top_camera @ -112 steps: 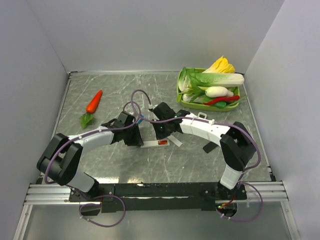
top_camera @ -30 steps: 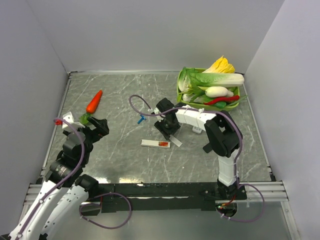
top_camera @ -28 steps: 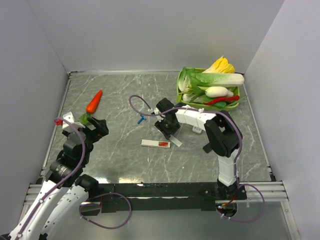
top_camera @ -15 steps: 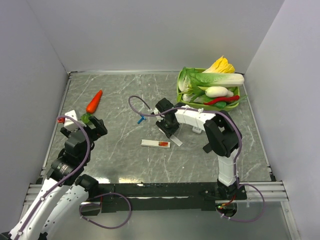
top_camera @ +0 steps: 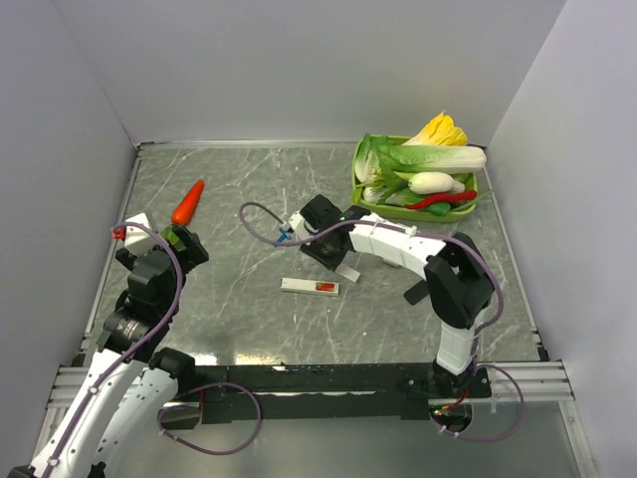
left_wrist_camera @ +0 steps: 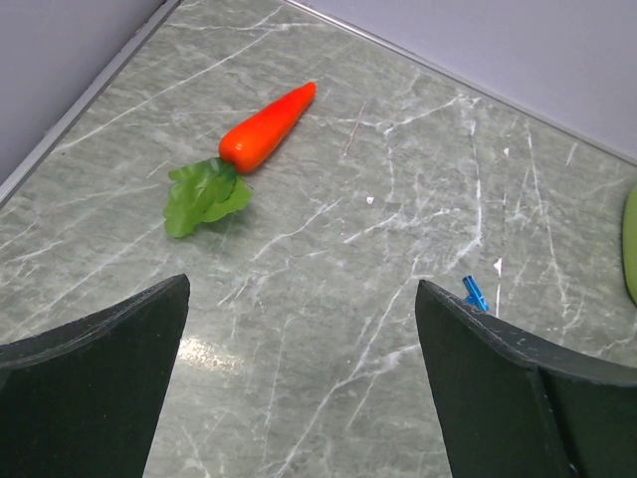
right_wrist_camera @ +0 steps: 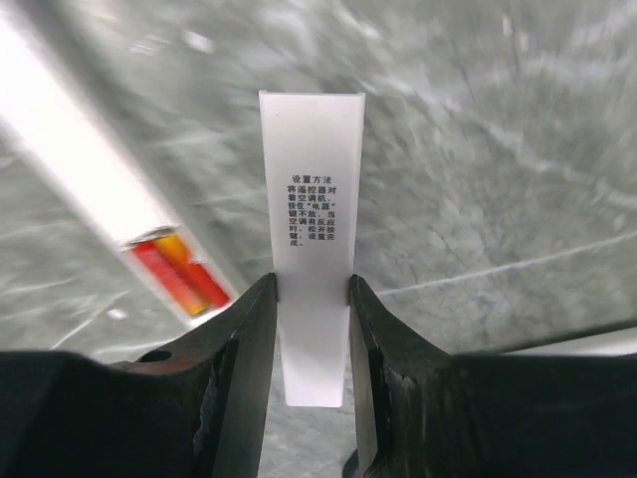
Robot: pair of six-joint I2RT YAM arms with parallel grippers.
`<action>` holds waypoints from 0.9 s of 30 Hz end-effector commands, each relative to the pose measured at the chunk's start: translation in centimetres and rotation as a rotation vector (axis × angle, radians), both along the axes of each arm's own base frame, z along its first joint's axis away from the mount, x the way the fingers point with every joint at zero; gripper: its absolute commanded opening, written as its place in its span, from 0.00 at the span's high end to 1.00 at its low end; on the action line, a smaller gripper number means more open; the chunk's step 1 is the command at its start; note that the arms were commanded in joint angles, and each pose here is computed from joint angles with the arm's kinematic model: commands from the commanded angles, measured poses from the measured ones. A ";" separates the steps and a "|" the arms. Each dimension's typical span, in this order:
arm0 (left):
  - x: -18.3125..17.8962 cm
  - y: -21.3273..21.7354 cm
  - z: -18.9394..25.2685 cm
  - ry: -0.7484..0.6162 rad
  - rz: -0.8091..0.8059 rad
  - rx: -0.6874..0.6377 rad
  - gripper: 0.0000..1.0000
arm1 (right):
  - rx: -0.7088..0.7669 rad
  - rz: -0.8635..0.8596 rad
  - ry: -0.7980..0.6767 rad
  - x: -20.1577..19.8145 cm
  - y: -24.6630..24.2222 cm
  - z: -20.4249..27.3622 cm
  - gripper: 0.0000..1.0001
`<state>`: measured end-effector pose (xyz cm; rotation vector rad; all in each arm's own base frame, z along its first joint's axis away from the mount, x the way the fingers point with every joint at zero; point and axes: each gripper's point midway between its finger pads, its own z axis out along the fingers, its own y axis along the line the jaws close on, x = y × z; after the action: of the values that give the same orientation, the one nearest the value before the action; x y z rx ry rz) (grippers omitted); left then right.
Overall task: Load the batteries into the remote control
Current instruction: Pick up the battery cover at the center of the board, then load the battery cover into the remote control.
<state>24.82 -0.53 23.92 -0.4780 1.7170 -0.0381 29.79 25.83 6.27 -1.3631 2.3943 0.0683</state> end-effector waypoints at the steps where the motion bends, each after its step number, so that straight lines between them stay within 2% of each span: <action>1: 0.7 -0.1 1.2 -0.033 -0.015 -0.005 0.01 | 0.053 0.216 -0.067 -1.6 3.1 4.0 0.82; 12: 0.8 0.2 0.9 -0.026 -0.008 -0.009 0.01 | -0.003 0.436 0.024 -4.6 6.4 2.1 0.81; 27: 1.0 0.1 0.9 -0.023 -0.015 -0.009 0.00 | -0.071 0.498 0.089 -5.1 6.4 -0.7 0.79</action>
<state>25.46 -0.29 23.55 -0.4773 1.7358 -0.0441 24.74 31.85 5.40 -1.9397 2.1158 0.1827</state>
